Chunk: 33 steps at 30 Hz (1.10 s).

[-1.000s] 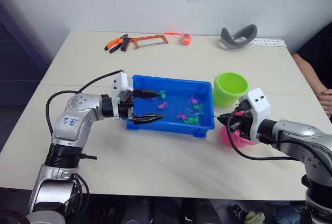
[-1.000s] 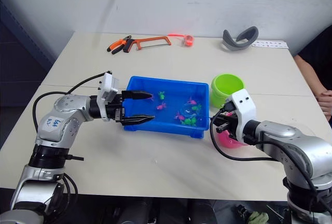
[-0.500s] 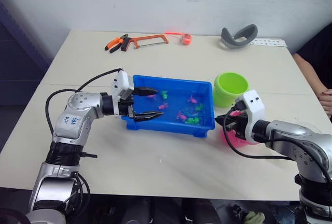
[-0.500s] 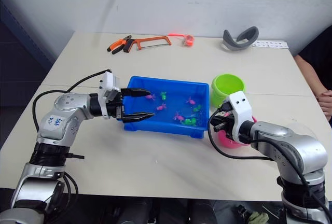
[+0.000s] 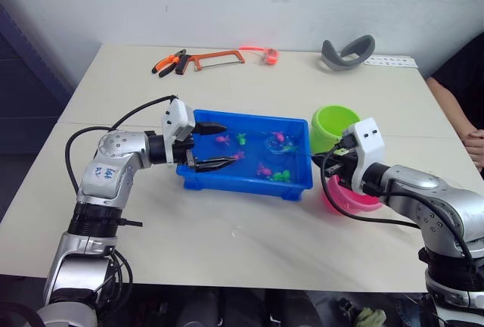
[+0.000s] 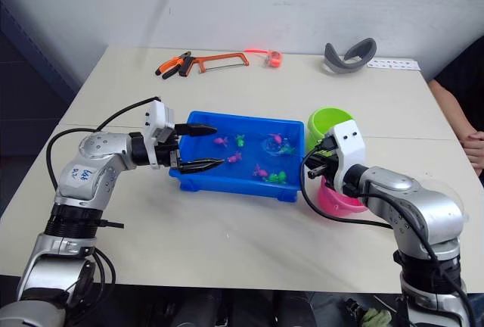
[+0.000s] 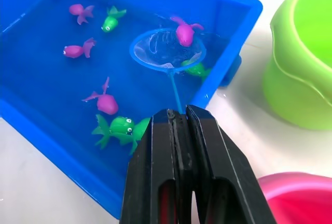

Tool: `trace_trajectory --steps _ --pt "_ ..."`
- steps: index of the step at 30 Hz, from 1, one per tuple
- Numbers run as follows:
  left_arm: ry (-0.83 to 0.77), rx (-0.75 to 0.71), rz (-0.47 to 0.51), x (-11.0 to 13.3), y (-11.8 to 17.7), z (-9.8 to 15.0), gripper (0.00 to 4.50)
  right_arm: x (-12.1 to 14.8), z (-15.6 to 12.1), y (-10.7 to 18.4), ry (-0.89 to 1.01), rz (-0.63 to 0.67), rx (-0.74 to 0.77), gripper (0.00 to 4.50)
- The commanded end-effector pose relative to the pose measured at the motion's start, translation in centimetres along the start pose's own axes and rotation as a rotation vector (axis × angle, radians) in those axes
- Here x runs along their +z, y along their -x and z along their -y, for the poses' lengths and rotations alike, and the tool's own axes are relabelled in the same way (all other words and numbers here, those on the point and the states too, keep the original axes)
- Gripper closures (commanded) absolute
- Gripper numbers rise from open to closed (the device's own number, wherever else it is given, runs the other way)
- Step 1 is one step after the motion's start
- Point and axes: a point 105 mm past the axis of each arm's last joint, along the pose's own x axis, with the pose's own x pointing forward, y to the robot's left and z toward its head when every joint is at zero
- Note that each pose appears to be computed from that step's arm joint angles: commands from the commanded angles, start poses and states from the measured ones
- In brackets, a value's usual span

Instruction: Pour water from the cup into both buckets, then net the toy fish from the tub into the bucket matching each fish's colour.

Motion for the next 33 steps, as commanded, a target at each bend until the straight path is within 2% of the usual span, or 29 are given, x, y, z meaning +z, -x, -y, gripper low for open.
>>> trace_trajectory --steps 1,12,18,33 --pt "-0.035 -0.003 0.020 0.8 -0.2 -0.1 0.02 1.0 0.0 0.7 0.043 0.052 -0.012 4.50" --pt "-0.041 -0.012 0.029 0.8 -0.6 -0.3 0.02 0.7 -0.9 1.5 0.138 0.066 0.037 4.50" --pt "-0.045 -0.011 0.028 0.8 -0.7 -0.3 0.02 -0.4 -0.8 1.6 0.119 0.007 0.041 4.50" --pt "-0.053 0.007 0.016 0.8 -0.2 -0.3 0.02 -1.1 -1.2 0.2 0.135 -0.048 0.083 4.50"
